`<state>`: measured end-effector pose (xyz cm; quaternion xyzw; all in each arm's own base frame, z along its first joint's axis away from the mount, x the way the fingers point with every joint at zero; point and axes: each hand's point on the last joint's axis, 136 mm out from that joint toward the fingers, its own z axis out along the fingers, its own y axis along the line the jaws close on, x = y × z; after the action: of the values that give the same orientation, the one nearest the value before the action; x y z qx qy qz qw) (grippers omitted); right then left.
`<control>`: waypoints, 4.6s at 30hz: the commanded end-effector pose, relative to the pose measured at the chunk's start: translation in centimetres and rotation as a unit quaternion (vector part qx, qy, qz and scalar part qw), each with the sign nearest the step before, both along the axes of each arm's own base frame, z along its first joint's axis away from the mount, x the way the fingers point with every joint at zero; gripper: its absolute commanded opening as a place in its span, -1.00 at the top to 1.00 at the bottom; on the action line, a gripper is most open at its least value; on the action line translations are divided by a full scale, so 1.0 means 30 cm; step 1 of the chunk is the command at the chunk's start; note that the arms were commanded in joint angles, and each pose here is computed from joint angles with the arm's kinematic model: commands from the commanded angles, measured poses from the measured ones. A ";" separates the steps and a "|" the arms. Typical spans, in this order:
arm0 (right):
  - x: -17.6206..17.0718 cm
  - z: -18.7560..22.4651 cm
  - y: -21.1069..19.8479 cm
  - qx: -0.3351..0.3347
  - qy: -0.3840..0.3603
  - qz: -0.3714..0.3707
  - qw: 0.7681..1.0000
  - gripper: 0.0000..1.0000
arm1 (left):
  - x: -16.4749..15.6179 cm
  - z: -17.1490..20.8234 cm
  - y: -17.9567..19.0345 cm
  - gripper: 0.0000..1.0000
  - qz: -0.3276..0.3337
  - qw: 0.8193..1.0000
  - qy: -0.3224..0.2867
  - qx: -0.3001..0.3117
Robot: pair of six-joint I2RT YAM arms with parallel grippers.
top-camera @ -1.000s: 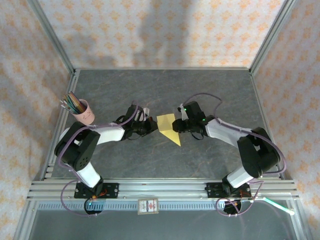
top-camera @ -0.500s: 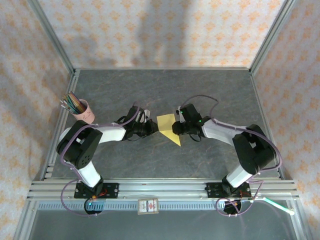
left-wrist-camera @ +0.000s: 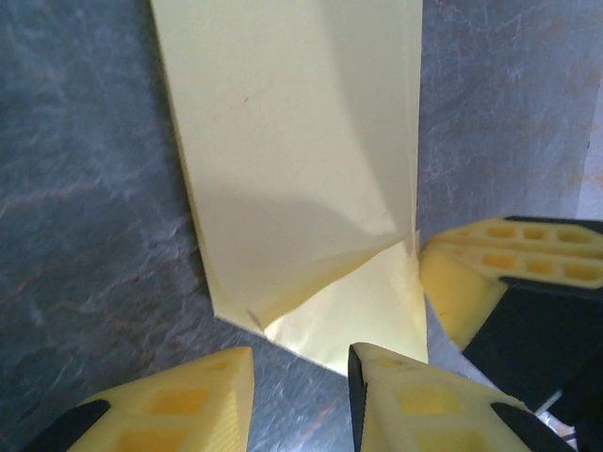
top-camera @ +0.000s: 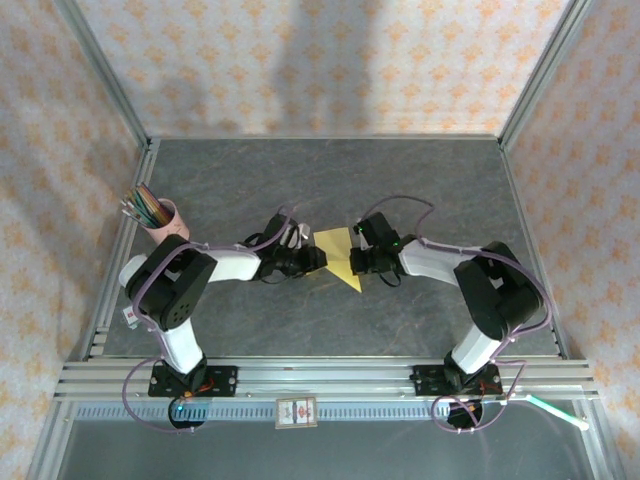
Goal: Fold a paper plane with a square sheet of paper (pick it up from the middle)
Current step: Fourth fold the wing at the center of the table.
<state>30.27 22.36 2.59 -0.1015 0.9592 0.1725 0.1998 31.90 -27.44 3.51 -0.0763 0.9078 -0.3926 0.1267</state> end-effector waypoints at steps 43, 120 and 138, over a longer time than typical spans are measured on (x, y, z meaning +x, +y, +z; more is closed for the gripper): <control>0.050 0.132 -0.021 -0.014 -0.062 -0.009 0.998 0.53 | 0.054 0.057 0.032 1.00 0.039 0.999 -0.016 0.023; -0.093 0.109 0.188 -0.067 -0.247 0.083 0.963 0.11 | 0.047 0.062 0.028 1.00 0.012 0.997 0.070 0.023; -0.076 0.046 0.182 -0.117 -0.245 0.056 0.961 0.24 | 0.062 0.068 0.039 1.00 0.009 0.997 0.070 0.028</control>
<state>27.19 27.76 3.40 -0.2331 0.8893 0.0612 0.3888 33.47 -26.27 5.58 -0.1145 0.9223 -0.3613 0.0749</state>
